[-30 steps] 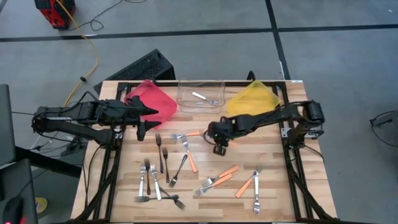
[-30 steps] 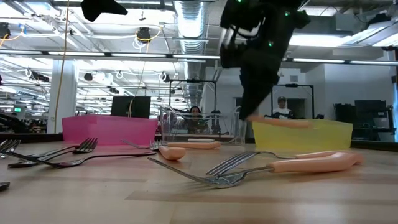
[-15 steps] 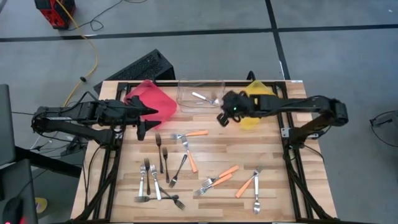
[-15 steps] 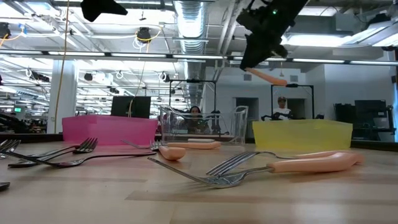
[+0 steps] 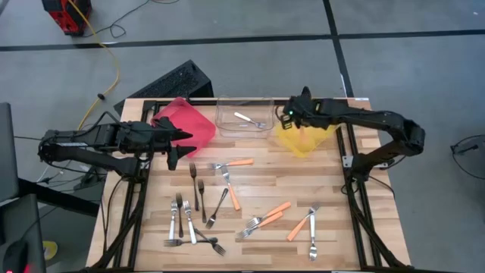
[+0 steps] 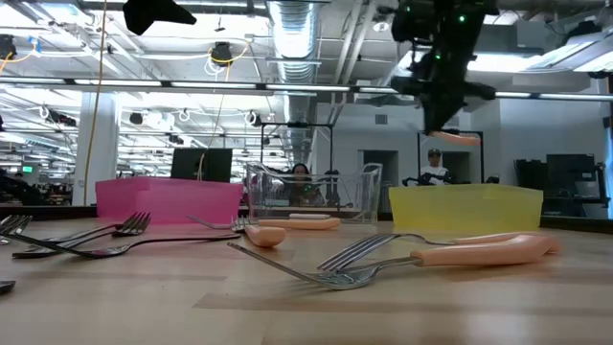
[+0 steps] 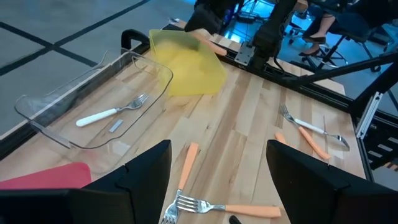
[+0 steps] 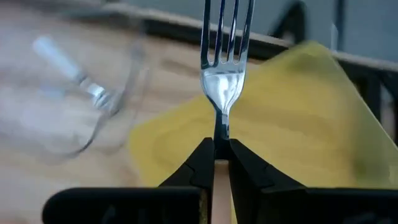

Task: Sort silverware by color (type)
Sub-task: Put the orange fork into the yellow bin

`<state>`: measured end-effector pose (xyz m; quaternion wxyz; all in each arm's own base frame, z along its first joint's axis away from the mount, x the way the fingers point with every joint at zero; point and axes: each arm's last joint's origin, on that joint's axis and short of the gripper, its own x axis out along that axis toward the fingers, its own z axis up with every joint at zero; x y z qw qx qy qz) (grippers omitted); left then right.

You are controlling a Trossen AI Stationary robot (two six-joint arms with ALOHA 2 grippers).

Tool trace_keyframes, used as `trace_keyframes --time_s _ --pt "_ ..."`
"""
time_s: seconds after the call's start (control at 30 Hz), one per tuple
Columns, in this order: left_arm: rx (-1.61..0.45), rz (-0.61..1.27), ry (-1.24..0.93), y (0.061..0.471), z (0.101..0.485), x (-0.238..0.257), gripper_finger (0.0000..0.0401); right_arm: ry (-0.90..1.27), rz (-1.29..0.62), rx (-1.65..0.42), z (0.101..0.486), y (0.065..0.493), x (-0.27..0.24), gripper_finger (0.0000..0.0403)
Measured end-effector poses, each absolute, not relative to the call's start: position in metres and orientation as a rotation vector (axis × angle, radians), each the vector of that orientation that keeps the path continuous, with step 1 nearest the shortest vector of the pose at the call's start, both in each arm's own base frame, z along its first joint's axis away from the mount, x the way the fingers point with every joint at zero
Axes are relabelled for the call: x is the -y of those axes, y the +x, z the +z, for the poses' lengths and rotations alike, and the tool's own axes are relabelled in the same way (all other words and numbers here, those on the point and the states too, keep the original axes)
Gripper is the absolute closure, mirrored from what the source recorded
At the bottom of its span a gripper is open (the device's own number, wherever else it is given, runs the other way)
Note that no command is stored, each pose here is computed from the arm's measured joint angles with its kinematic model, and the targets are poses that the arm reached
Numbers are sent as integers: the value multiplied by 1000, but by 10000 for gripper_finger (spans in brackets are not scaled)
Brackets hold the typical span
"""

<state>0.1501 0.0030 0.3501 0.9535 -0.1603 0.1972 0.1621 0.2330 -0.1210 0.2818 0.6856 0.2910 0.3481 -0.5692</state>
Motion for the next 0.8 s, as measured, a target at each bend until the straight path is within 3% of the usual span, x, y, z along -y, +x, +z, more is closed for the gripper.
trace_keyframes --time_s 0.43,0.8 --pt "-397 350 -319 150 350 -4 154 941 -1608 -553 249 206 150 349" --pt "-425 355 -313 149 348 -4 154 1066 -1681 -478 206 193 151 349"
